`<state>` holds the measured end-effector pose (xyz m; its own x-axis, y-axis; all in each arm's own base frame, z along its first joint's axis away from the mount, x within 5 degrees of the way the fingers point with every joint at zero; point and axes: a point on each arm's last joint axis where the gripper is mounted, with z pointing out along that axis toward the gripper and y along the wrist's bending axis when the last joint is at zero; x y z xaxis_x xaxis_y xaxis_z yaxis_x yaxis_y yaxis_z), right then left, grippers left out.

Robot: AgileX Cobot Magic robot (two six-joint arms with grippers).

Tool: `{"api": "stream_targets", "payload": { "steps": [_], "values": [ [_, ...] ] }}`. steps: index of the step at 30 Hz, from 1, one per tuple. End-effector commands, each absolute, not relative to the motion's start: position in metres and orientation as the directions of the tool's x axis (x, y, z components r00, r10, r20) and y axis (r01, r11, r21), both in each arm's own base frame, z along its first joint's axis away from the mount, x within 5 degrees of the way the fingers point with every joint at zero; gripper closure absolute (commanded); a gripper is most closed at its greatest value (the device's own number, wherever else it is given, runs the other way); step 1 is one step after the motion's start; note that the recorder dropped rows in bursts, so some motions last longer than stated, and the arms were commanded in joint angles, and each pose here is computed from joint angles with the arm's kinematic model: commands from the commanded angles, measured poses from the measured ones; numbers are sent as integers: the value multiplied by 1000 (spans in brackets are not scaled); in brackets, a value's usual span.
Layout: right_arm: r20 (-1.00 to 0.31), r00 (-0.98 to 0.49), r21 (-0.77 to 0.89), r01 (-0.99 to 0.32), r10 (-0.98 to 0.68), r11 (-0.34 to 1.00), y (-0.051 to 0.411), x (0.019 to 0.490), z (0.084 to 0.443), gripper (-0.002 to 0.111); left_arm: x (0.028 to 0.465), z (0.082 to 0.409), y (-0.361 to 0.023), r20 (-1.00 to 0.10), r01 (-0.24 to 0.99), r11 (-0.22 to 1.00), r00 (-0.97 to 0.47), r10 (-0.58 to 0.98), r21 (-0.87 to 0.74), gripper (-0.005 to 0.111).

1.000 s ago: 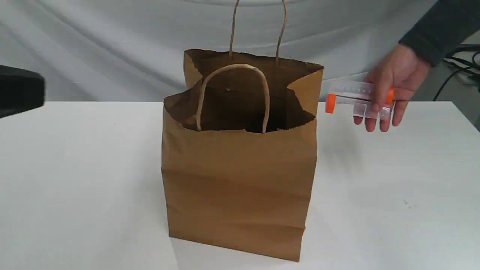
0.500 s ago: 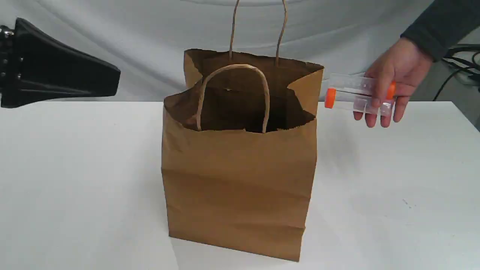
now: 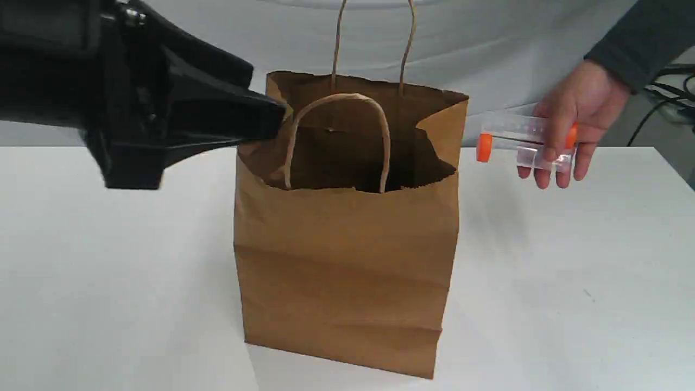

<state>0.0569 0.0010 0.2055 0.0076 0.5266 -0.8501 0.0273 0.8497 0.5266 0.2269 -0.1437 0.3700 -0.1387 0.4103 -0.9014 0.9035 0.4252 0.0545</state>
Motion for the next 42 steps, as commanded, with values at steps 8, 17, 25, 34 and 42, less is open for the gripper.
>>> {"api": "stream_targets", "payload": {
  "steps": [8, 17, 25, 34, 42],
  "values": [
    [-865, 7, 501, 34, 501, 865, 1, 57, 204, 108, 255, 366, -166, -885, 914, 402, -141, 445, 57, 56],
    [-865, 7, 501, 34, 501, 865, 1, 57, 204, 108, 265, 354, -175, -866, 939, 343, -185, 465, -16, 66],
    [-865, 23, 501, 36, 501, 865, 0, 57, 205, 108, 260, 361, -173, -874, 940, 340, -153, 462, 15, 107],
    [-800, 52, 600, 24, 598, 800, -1, 57, 208, 108, 260, 361, -173, -873, 943, 331, -127, 471, 41, 107],
    [-820, 251, 516, -60, 514, 854, -2, 41, 273, 108, 260, 361, -173, -875, 941, 337, -136, 465, 33, 107]
  ]
}}
